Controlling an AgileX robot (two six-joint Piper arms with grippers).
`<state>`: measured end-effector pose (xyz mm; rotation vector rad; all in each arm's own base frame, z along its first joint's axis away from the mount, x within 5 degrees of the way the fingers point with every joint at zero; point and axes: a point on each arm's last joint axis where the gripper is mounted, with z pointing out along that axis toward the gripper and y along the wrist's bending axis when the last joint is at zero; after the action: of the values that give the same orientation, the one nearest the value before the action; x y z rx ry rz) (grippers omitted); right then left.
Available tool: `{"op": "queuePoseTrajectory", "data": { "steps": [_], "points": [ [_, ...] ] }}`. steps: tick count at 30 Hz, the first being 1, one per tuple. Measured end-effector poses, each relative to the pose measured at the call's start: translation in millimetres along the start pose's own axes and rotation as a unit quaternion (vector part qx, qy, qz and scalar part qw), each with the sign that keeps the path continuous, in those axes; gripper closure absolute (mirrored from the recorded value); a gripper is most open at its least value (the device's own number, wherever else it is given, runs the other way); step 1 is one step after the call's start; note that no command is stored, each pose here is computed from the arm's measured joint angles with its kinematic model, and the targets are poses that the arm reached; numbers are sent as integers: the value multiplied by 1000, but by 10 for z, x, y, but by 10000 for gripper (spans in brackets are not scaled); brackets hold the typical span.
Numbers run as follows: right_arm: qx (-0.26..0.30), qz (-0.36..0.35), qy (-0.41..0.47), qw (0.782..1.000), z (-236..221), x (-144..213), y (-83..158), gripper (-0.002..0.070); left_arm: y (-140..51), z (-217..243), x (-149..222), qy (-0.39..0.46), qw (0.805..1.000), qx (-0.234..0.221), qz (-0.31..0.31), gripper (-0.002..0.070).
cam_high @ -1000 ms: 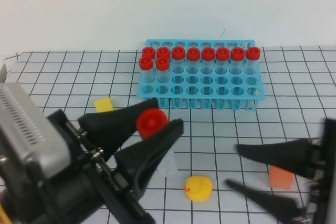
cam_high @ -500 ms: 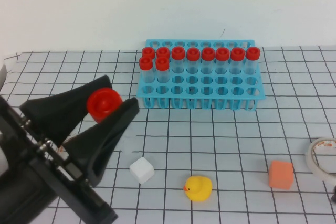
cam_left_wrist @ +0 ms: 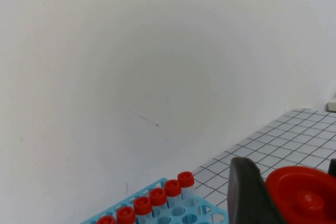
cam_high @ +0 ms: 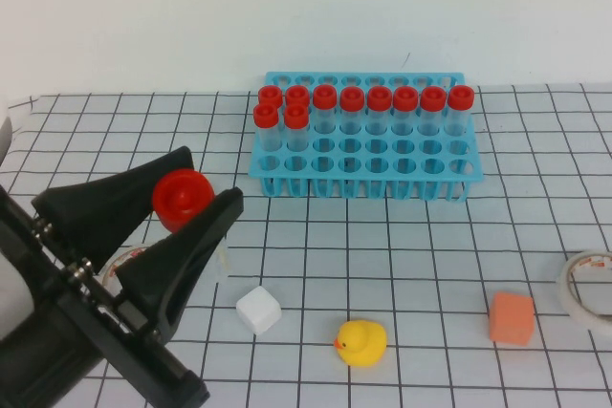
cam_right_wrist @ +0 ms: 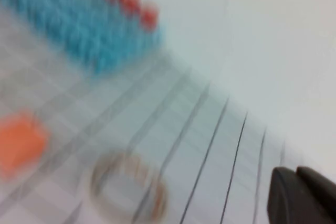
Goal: Place the test tubes
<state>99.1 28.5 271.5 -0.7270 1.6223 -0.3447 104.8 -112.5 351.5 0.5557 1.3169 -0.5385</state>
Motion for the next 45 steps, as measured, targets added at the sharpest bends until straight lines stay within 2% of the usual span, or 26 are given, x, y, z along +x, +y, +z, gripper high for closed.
{"op": "queuePoseTrajectory", "data": {
  "steps": [2, 5, 11, 17, 22, 30, 38, 45],
  "points": [
    [-19, 7, 74, 997, -10, 137, 38, 678, 6, 0, 6, 3, 1000, -3, 8, 419],
    [-101, 32, 132, 986, -48, 241, 196, 678, 18, 0, 21, 12, 1000, -10, 14, 419],
    [-264, 45, 107, 958, -176, 70, 392, 678, 42, -3, 54, 30, 999, -23, 12, 419],
    [-379, 26, 72, 922, -376, -58, 461, 678, 48, -3, 61, 34, 999, -26, 16, 419],
    [-392, 9, 44, 919, -520, -19, 412, 678, 49, -4, 63, 35, 999, -27, 17, 419],
    [-369, 43, -12, 928, -712, 38, 285, 678, 53, -4, 67, 37, 999, -29, 9, 419],
    [-367, 49, -15, 929, -727, 43, 276, 678, 55, -4, 66, 37, 999, -30, 15, 419],
    [-367, 49, -16, 929, -727, 43, 275, 678, 59, -4, 64, 37, 998, -31, 51, 419]
  ]
}}
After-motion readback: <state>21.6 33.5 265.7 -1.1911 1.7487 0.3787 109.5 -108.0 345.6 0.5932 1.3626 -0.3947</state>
